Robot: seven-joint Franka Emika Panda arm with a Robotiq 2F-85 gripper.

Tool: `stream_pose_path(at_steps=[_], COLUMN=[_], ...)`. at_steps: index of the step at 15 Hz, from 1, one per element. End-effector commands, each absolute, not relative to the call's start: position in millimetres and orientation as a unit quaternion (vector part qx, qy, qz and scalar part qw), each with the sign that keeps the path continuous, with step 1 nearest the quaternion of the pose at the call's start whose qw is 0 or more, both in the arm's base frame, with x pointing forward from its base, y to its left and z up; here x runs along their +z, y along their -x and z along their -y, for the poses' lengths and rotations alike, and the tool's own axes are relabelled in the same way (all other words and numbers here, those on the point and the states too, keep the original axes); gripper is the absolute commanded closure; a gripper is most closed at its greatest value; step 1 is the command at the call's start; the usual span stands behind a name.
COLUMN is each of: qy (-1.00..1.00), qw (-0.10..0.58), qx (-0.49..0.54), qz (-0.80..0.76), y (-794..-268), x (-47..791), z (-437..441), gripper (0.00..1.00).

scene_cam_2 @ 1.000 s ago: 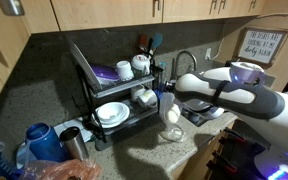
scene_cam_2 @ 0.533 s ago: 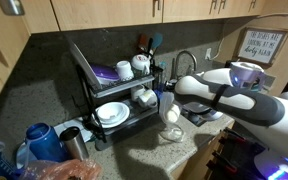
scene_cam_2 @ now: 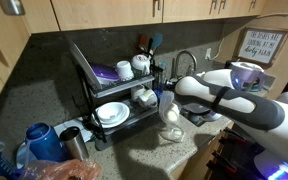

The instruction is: Transfer the contents in the rectangular bowl to the circular one

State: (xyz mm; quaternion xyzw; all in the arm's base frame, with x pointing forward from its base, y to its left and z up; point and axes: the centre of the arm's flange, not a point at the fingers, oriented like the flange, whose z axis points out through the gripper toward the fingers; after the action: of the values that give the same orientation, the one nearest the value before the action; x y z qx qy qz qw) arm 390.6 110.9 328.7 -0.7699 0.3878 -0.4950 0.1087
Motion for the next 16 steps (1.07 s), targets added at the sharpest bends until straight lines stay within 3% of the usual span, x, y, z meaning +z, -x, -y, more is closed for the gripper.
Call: stream_pose_path(at_steps=[1,16], qy=[0.758,0.754], qw=[0.114,0.122], qx=[-0.510,-0.523], qz=[-0.390,-0.377], y=[-388,-377], x=[330,332], z=[-110,-126], gripper=[0.99,0.99])
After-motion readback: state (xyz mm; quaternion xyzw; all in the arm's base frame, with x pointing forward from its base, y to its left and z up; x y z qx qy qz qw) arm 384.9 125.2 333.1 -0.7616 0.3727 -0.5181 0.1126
